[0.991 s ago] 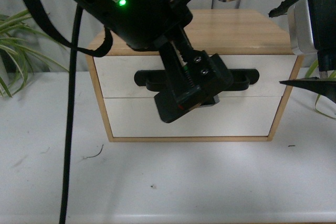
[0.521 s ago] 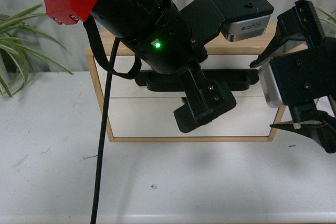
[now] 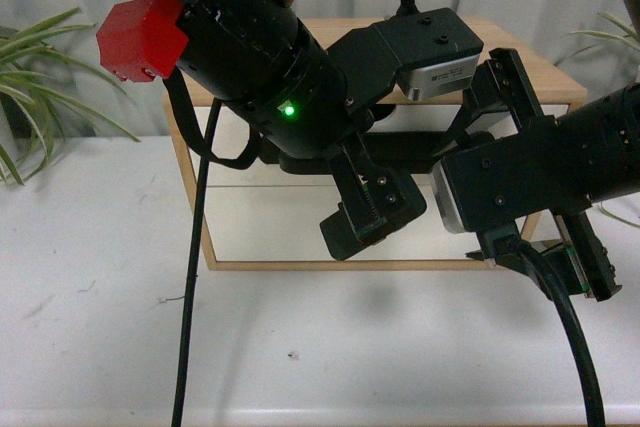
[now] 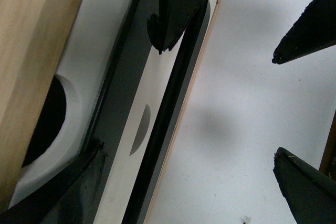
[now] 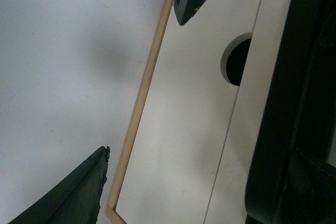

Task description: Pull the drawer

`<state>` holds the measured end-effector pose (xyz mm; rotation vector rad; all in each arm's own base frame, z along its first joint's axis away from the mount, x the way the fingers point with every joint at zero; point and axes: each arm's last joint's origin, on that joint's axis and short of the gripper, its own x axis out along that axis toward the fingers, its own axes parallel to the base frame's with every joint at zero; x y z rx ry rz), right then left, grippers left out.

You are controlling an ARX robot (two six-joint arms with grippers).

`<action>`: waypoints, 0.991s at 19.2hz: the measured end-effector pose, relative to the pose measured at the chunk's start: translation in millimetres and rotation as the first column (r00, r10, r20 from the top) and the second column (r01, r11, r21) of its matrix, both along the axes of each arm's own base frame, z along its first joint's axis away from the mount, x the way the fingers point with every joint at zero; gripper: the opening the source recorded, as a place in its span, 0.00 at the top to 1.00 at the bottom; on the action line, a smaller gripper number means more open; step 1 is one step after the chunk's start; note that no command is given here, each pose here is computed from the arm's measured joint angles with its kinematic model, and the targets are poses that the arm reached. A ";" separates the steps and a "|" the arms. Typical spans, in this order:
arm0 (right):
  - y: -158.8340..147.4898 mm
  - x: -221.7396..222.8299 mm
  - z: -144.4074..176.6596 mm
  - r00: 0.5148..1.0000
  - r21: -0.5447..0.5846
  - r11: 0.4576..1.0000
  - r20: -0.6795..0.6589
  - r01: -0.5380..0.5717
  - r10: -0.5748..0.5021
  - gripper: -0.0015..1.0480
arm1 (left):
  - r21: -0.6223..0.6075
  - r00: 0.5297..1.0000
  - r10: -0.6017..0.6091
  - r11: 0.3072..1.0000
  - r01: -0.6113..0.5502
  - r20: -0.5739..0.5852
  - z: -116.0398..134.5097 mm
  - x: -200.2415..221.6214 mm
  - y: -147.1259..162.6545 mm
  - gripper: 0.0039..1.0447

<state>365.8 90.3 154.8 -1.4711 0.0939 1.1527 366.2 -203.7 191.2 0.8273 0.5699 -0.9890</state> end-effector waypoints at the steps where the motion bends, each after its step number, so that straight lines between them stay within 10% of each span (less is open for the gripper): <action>1: 0.2 1.0 -2.1 1.000 0.000 1.000 0.003 0.000 0.000 0.06 | 0.001 1.000 -0.001 1.000 0.001 -0.002 -2.9 0.3 -0.5 0.06; 19: 0.1 -22.2 -21.2 0.997 0.041 0.998 -0.055 0.048 -0.046 0.06 | -0.010 0.997 -0.064 0.998 0.064 -0.031 -31.0 -23.3 -15.1 0.06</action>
